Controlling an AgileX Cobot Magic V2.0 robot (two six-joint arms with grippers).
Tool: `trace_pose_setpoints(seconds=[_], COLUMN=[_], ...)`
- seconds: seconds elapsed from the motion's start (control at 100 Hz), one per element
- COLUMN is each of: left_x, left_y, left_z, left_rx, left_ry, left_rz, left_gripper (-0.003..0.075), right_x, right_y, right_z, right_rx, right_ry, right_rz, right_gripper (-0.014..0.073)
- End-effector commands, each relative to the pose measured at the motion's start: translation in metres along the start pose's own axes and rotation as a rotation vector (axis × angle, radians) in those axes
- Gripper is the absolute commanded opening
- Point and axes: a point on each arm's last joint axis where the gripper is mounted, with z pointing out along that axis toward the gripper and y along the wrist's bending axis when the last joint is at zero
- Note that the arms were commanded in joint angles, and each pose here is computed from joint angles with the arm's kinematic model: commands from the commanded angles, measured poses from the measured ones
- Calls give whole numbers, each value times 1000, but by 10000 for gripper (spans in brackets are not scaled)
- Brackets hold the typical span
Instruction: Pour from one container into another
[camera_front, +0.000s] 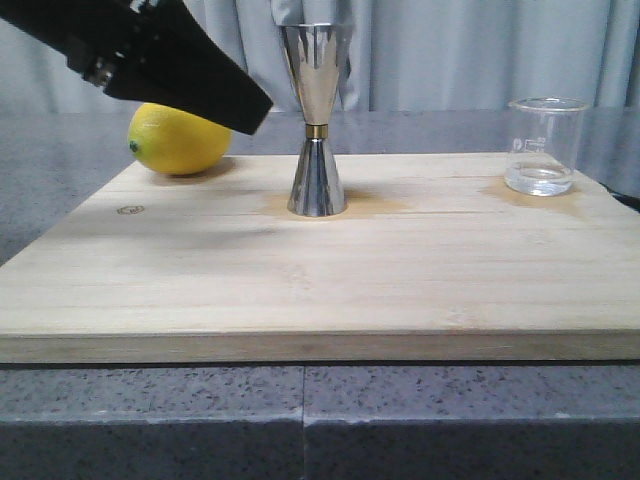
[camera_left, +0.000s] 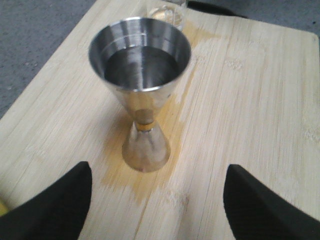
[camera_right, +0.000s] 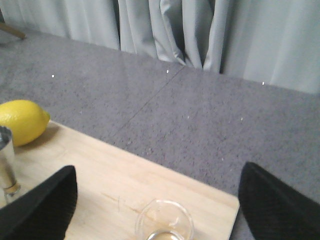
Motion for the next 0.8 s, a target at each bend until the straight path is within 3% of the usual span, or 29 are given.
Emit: trace_pose_setpoints(seconds=[0.0, 0.28, 0.5, 0.79], left_x=[-23, -27, -8, 38], left_y=[-9, -28, -41, -64], left_z=[-29, -102, -154, -191], left_rx=[-88, -423, -656, -916], left_ry=[-6, 148, 77, -52], left_rz=[-3, -177, -490, -724], left_gripper=[513, 513, 508, 428], right_x=[-13, -17, -24, -8], right_y=[2, 8, 17, 35], right_z=[-8, -15, -45, -84], right_rx=[1, -36, 60, 129], right_ry=[-1, -15, -125, -226], right_rz=[26, 75, 130, 100], right_gripper=[594, 594, 585, 459])
